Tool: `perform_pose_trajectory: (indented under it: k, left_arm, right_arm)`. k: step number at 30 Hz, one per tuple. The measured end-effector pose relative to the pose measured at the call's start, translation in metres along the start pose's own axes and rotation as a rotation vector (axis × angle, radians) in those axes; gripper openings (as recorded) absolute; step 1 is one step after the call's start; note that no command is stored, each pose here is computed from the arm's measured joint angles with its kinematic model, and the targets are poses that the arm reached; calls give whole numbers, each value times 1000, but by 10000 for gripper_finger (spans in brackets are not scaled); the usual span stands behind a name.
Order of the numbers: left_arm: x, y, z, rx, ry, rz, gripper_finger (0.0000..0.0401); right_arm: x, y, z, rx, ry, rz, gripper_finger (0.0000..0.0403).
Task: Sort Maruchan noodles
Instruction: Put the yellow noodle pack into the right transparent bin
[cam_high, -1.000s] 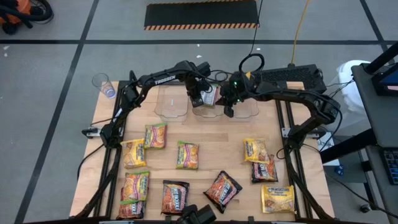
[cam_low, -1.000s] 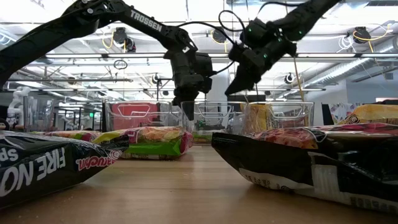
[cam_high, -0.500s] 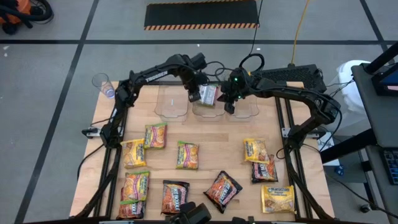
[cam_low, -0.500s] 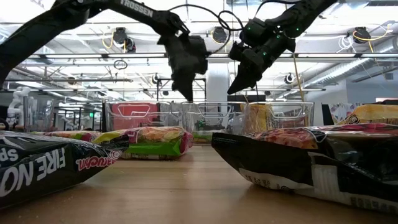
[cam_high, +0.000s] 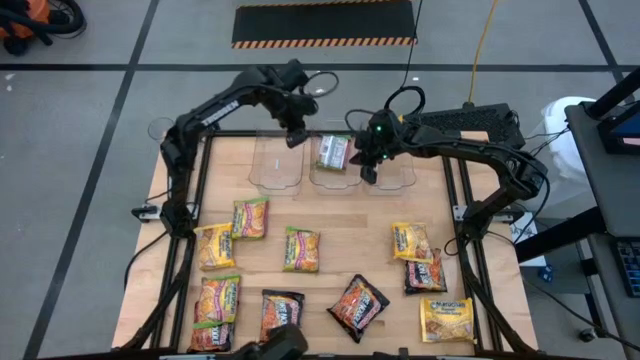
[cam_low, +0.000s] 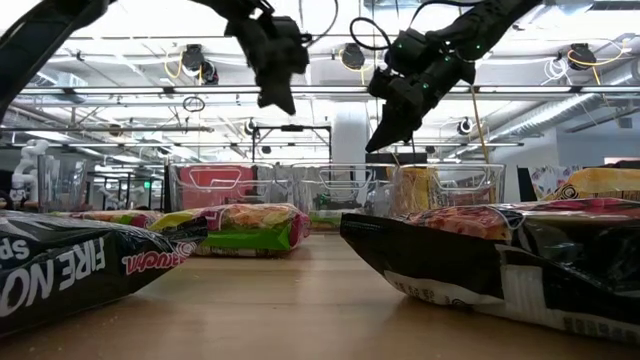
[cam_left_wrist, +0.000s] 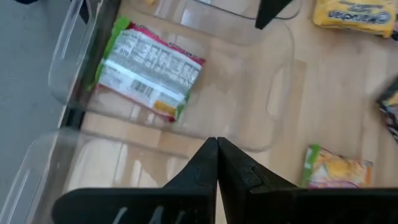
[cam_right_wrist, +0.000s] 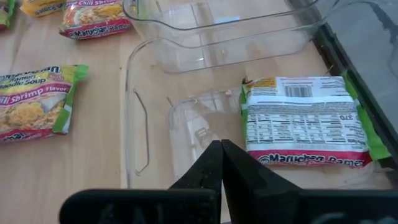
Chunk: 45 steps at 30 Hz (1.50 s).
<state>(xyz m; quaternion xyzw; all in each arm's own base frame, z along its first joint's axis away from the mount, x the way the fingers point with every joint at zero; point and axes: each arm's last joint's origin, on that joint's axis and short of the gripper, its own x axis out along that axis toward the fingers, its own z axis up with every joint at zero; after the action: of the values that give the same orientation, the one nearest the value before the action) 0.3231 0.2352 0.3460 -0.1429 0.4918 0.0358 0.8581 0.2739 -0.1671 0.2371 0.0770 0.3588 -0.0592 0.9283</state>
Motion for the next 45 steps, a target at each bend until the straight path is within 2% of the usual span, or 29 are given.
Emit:
perform_pose_trajectory:
  k: [4, 11, 18, 25, 28, 32, 34, 40, 45]
  left_arm:
    - [-25, -3, -11, 11, 12, -2, 8]
    - [-53, -17, -35, 26, 124, -71, 8]
    - [-75, -35, -51, 79, 56, -142, 8]
    - [-93, -53, -90, 80, 42, -170, 8]
    - [-92, -59, -108, 69, 37, -166, 8]
    - [-88, -67, -134, 29, 25, -167, 8]
    - [-84, -71, -148, 16, 20, -169, 8]
    - [-68, -82, -190, -23, -7, -197, 8]
    - [-53, -87, -220, -60, -15, -193, 8]
  right_arm:
    - [-4, 5, 9, -15, 13, 15, 0]
    - [-12, 25, 24, -139, 85, 77, 0]
    - [-8, 46, 32, -197, 68, 122, 0]
    - [-5, 59, 36, -188, 44, 145, 0]
    - [-4, 65, 35, -200, 53, 165, 0]
    - [-5, 73, 34, -164, 48, 317, 0]
    - [-6, 75, 32, -122, 67, 348, 0]
    - [-10, 80, 17, -35, 244, 352, 0]
    - [-15, 94, 0, 53, 445, 383, 0]
